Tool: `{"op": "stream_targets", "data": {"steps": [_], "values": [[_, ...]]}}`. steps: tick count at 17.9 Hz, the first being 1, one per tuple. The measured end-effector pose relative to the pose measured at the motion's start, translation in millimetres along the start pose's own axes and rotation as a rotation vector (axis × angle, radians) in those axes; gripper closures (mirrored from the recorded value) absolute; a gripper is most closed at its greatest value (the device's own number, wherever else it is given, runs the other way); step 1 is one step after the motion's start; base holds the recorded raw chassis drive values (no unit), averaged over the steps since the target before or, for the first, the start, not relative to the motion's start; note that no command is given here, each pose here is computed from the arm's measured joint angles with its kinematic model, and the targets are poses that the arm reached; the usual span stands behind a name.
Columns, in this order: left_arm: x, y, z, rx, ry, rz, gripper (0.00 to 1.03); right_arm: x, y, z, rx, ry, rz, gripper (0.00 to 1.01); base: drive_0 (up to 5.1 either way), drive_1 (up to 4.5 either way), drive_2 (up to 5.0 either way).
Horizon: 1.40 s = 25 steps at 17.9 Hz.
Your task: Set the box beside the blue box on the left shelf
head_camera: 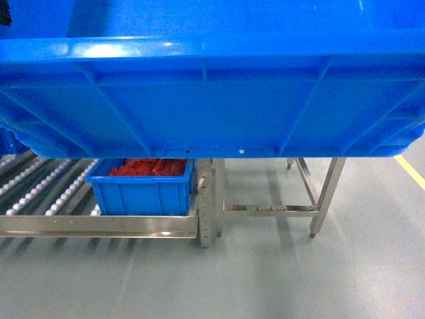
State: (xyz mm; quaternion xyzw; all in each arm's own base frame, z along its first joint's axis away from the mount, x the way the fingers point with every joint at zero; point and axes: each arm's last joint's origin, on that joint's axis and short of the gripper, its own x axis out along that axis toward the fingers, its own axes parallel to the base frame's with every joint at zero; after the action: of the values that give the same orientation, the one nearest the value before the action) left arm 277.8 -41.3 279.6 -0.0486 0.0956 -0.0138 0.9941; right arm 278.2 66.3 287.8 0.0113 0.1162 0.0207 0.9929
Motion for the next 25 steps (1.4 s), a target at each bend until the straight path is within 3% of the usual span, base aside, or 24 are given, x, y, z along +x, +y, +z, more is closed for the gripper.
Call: {"op": "stream_targets", "data": {"steps": [25], "values": [[0.0, 0.0, 0.1, 0.001, -0.001, 0.000, 0.73, 0.1, 0.0, -0.1, 0.000, 0.000, 0.000, 0.94, -5.0, 2.33, 2.5]]}}
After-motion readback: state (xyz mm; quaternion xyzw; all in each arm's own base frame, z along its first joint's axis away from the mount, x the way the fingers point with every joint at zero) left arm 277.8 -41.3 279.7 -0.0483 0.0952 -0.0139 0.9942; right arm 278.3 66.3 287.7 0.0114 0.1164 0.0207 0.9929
